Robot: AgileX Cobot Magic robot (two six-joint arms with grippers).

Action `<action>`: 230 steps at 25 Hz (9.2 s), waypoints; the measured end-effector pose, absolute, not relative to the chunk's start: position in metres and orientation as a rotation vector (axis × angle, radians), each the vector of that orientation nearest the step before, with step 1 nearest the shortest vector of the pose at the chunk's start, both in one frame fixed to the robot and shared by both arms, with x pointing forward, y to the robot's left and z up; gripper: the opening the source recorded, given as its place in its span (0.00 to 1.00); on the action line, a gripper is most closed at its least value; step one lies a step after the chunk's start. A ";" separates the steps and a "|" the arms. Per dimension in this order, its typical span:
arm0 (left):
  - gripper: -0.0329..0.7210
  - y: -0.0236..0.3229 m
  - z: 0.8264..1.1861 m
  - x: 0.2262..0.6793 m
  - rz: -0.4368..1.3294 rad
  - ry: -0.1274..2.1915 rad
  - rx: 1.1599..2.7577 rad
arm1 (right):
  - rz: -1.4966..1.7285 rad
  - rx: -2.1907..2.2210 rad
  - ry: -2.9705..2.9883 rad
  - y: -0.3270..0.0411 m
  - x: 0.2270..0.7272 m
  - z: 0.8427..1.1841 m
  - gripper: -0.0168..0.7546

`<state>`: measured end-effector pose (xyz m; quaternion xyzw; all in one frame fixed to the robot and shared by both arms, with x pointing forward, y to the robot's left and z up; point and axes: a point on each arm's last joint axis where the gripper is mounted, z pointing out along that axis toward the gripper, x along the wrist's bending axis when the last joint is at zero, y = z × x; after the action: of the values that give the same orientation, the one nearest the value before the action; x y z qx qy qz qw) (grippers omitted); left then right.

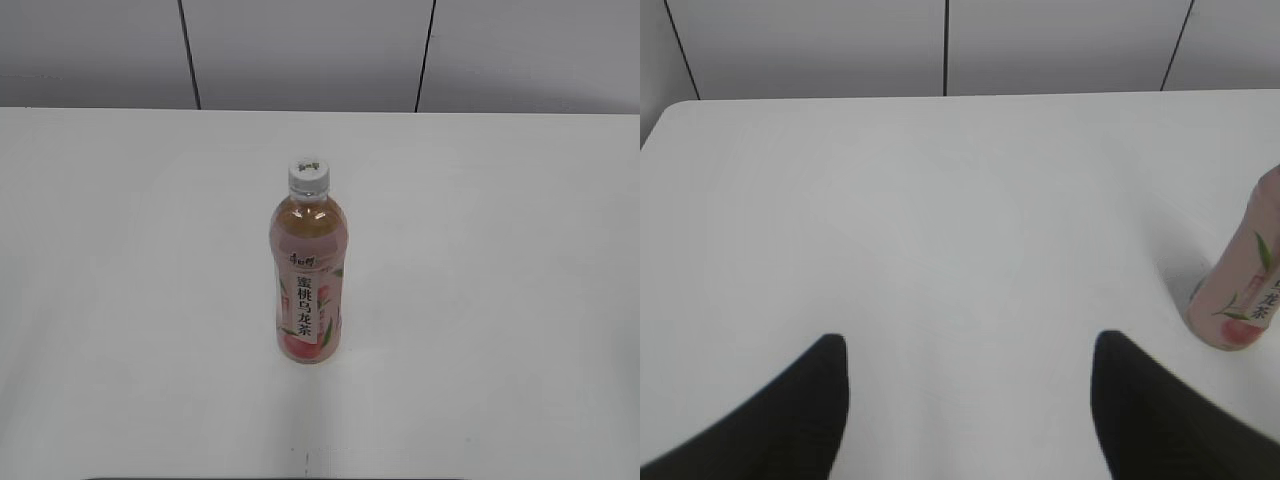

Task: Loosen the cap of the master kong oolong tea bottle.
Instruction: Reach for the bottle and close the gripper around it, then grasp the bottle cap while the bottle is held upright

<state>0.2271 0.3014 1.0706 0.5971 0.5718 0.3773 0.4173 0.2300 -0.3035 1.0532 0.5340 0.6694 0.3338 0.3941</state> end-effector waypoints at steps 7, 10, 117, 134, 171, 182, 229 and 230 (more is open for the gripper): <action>0.66 0.301 1.071 0.227 0.947 1.435 1.498 | 0.847 1.354 1.698 -0.304 0.230 1.053 0.68; 0.66 0.301 1.071 0.227 0.947 1.435 1.498 | 0.847 1.354 1.697 -0.303 0.230 1.053 0.68; 0.83 0.171 0.917 0.464 0.334 0.362 1.727 | 0.847 1.354 1.698 -0.303 0.230 1.053 0.68; 0.83 0.136 0.917 0.480 0.276 0.287 1.695 | 0.847 1.354 1.698 -0.303 0.230 1.053 0.68; 0.62 0.111 0.891 0.497 0.218 0.298 1.708 | 0.847 1.354 1.698 -0.303 0.230 1.053 0.68; 0.62 0.111 0.891 0.497 0.218 0.298 1.708 | 0.847 1.354 1.698 -0.303 0.230 1.053 0.68; 0.62 0.110 0.891 0.496 0.214 0.285 1.709 | 0.862 0.908 2.801 -0.086 0.558 1.137 0.50; 0.62 0.110 0.891 0.496 0.213 0.285 1.709 | 0.847 0.908 2.801 -0.077 0.558 1.136 0.50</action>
<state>0.4961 0.1101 0.8914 0.7499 0.1249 0.0936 0.6429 0.5585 -0.0770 1.1359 0.2961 0.9135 0.2763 0.0391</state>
